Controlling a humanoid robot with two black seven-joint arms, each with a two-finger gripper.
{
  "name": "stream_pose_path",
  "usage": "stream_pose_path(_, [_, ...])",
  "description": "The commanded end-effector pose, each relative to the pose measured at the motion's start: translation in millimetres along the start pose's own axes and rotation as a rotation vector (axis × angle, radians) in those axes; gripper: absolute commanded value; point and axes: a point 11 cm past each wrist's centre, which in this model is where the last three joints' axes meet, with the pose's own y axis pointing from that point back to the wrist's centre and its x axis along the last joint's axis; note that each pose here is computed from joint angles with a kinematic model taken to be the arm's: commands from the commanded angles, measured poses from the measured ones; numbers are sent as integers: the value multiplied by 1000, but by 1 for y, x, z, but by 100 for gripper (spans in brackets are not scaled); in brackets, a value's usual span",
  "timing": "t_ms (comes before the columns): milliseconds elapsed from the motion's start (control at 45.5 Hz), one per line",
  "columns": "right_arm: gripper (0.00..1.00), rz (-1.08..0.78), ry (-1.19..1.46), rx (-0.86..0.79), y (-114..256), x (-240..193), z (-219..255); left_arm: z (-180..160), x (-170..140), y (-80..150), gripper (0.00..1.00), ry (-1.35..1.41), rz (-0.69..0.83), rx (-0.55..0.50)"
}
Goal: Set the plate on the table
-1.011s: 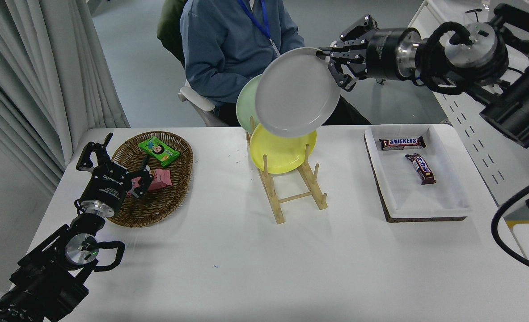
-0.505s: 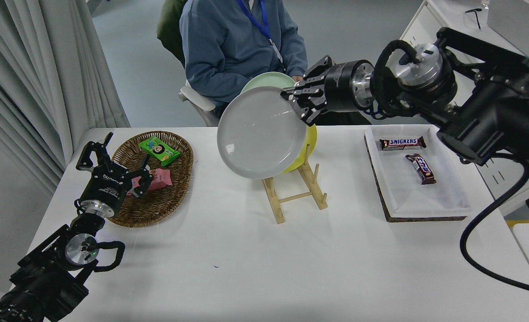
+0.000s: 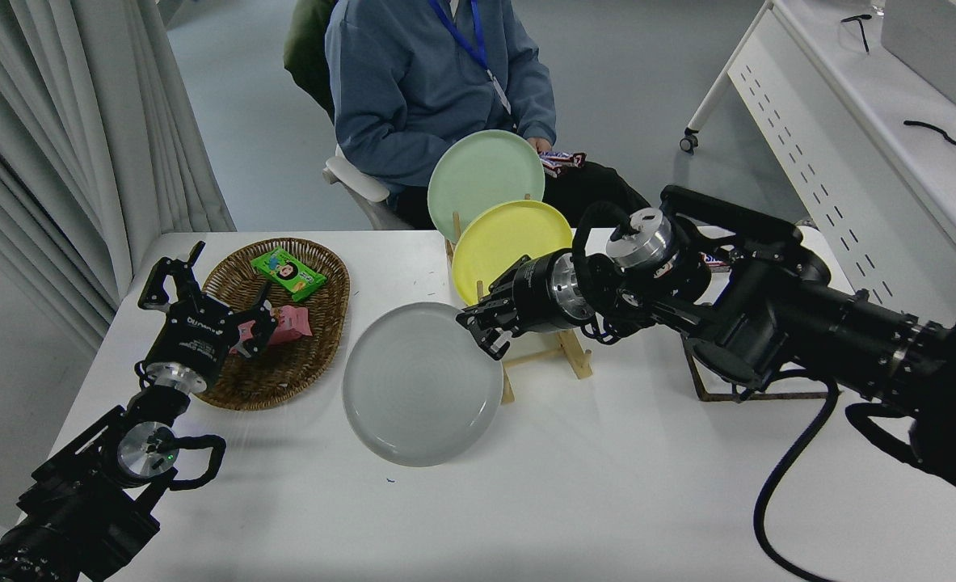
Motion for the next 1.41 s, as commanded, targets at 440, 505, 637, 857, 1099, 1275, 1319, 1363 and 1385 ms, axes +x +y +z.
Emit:
stream_pose_path(440, [0, 149, -346, 18, -34, 62, -4, 0, -1, -1, 100, 0, -1, -1])
stream_pose_path(505, [0, 147, -351, 14, -35, 65, -3, 0, 0, 0, 100, 0, 0, 0])
stream_pose_path(637, [0, 159, -367, 2, -40, 74, 1, 0, 0, 0, 100, 0, 0, 0])
stream_pose_path(857, [0, 173, -382, -11, -44, 84, 6, 0, 0, 0, 100, 0, -1, 0])
stream_pose_path(1099, [0, 195, -397, -24, -49, 97, 13, 0, 0, 0, 100, 0, -1, 0])
stream_pose_path(1275, [0, 206, -406, -33, -51, 103, 16, 0, 0, 0, 100, 0, 0, 0])
stream_pose_path(1319, [0, 209, -408, -35, -52, 103, 16, 0, 0, 0, 100, 0, -1, 0])
stream_pose_path(1363, [0, 210, -411, -37, -52, 104, 17, 0, 0, 0, 100, 0, -1, 0])
stream_pose_path(1385, [0, 211, -414, -38, -52, 104, 17, 0, 0, 0, 100, 0, -1, 0])
